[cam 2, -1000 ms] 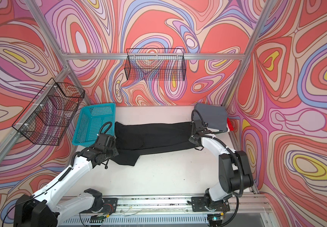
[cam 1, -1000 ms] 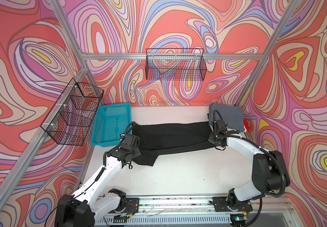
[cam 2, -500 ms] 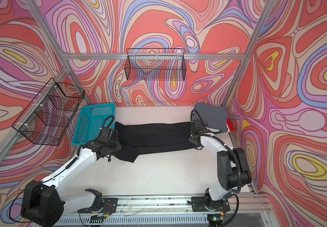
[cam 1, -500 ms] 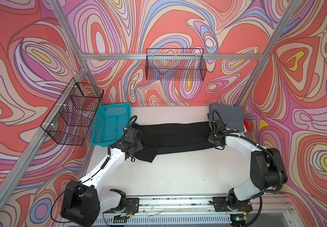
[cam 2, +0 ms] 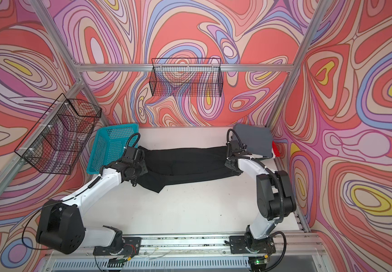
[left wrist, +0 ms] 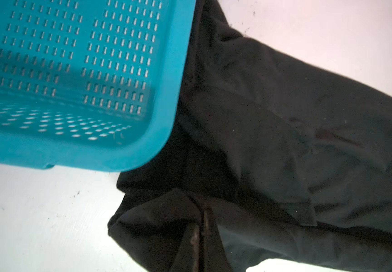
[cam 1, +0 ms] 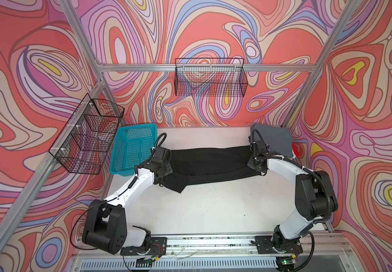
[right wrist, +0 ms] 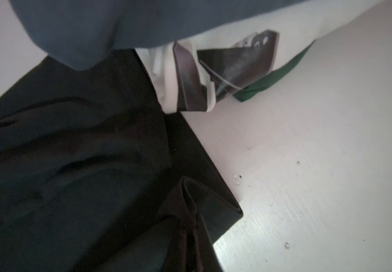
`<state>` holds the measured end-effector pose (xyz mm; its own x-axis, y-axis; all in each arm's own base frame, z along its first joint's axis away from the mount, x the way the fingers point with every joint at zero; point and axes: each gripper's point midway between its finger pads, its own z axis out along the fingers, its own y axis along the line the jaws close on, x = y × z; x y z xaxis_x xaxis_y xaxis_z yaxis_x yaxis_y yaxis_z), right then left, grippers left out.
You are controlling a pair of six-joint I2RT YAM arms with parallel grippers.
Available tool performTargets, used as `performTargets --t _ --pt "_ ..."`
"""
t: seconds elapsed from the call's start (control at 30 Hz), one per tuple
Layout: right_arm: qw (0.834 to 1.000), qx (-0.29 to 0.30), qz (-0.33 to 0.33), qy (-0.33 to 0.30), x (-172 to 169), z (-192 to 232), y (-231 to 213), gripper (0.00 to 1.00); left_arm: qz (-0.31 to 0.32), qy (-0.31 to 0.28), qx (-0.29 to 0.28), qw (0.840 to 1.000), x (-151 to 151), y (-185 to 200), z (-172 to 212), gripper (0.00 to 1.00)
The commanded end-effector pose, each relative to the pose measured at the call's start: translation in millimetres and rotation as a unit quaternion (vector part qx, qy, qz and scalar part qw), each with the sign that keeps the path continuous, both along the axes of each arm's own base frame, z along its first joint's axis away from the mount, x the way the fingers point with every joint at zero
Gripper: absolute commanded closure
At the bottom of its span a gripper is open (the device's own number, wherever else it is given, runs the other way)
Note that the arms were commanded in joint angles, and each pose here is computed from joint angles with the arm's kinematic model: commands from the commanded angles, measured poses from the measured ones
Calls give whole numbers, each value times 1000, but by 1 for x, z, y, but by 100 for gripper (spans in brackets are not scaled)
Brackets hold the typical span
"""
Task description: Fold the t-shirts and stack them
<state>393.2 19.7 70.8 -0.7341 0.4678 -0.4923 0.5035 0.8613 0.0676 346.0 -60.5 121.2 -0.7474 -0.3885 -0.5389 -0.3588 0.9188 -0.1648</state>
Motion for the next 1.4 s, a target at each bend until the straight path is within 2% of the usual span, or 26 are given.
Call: performTargets --t 0.0,0.2,0.27,0.3,0.33,0.43,0.47,0.77,1.0,1.1,1.13,1.27,1.37 --pt "1000 -14 -10 1 5 -1 -6 100 2 -15 18 1000 17 4 9 100" --pt "1000 -7 -5 5 6 -6 -4 98 -6 4 33 999 31 2 -4 98" --pt "1000 -6 -4 7 6 -5 -4 94 -18 16 34 999 35 -2 -7 79" --pt "1000 -6 -2 4 7 -3 -3 88 -20 20 34 999 37 -3 -7 68" --pt "1000 -5 0 1 7 0 -2 78 -23 23 34 999 38 -4 -8 57" --pt "1000 -5 1 -7 7 6 -3 56 -20 23 41 999 37 -1 -11 39" --pt "1000 -5 2 -10 7 8 -3 55 -16 24 46 999 36 1 -13 36" --pt "1000 -7 4 -13 6 12 -4 54 18 47 80 996 34 29 -22 34" --pt "1000 -5 9 -13 5 13 -2 54 52 43 104 992 30 56 -15 34" --pt "1000 -5 11 -18 5 17 -2 54 47 31 92 994 29 52 -8 33" --pt "1000 -5 13 -19 5 18 -2 53 43 28 84 995 29 50 -6 32" --pt "999 -3 12 -35 4 31 -3 21 26 -1 43 999 21 37 10 23" --pt "999 -2 20 -46 0 41 -2 9 14 -28 22 999 10 31 24 17"
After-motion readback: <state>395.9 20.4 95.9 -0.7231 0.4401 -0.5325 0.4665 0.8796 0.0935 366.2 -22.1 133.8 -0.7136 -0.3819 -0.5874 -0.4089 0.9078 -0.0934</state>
